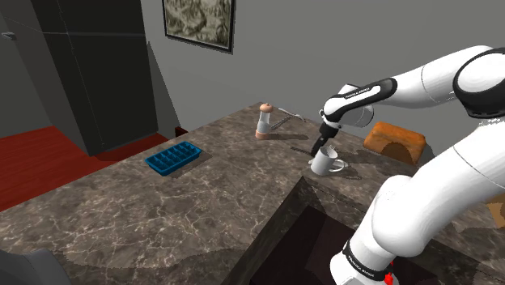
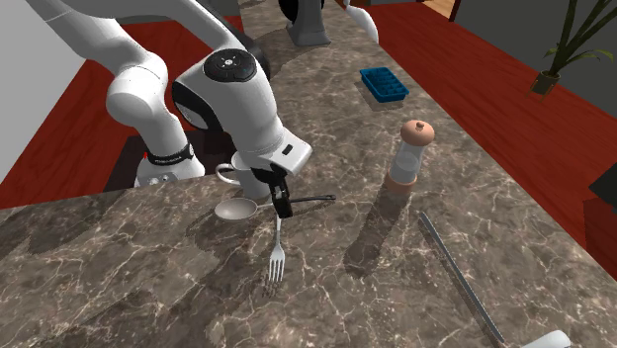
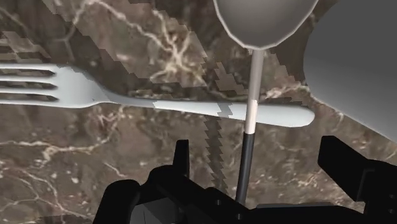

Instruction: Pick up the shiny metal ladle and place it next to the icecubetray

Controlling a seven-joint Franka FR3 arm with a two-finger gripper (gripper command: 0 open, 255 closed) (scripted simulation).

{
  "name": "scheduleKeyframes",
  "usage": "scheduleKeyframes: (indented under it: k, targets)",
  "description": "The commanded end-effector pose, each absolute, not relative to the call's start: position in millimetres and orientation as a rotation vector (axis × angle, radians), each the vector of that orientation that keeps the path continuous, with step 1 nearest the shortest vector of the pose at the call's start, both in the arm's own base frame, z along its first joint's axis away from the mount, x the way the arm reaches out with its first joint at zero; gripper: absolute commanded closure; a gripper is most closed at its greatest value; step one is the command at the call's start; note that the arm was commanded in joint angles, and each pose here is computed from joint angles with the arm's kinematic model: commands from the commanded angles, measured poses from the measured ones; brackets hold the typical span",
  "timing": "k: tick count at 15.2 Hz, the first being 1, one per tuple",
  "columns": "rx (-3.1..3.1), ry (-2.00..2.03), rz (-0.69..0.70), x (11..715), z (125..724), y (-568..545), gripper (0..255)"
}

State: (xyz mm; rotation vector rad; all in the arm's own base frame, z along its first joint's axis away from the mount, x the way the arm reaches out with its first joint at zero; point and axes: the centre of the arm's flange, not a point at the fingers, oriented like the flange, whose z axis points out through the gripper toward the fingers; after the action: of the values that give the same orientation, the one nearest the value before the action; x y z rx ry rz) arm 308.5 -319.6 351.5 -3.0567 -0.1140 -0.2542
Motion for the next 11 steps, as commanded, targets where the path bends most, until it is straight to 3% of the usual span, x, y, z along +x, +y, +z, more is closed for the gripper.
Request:
scheduleKeyframes:
  k: [1, 10, 11]
  targets:
    - [-3.057, -0.114, -0.255, 309.0, 340.3, -319.5, 0]
    - [-3.057, -0.114, -0.255, 310.4, 332.1, -318.8, 0]
    - [-3.057, -0.114, -0.255, 310.4, 332.2, -318.8, 255]
